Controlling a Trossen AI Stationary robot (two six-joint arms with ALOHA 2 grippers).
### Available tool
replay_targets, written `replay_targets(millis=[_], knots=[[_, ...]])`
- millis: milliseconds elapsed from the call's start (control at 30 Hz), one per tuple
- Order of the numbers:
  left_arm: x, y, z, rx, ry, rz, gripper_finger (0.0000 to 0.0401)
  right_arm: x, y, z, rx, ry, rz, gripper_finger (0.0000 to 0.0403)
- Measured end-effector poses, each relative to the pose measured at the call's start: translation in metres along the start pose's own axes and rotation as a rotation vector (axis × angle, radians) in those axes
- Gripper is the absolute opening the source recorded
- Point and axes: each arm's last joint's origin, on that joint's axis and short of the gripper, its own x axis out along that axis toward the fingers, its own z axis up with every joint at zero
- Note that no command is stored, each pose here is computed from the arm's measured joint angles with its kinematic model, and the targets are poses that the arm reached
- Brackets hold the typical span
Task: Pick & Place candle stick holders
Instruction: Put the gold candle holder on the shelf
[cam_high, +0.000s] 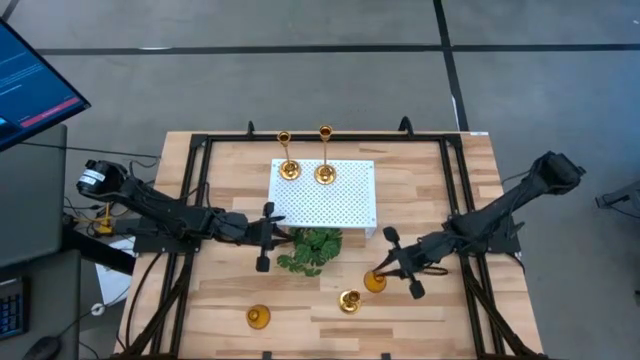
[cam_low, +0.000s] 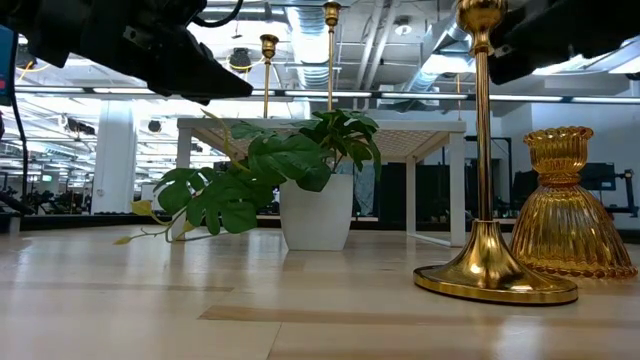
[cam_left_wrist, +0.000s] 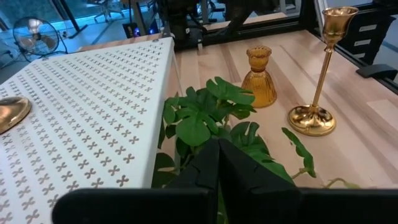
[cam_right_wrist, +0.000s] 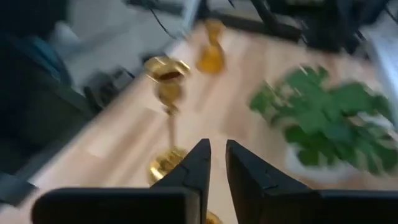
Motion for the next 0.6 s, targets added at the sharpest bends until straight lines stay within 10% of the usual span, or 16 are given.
replay_targets(millis=[600], knots=[[0.000, 0.000, 0.000, 0.000, -0.002, 0.001, 0.0007, 0.017, 0.006, -0.029, 0.178, -0.003, 0.018, 0.0060]])
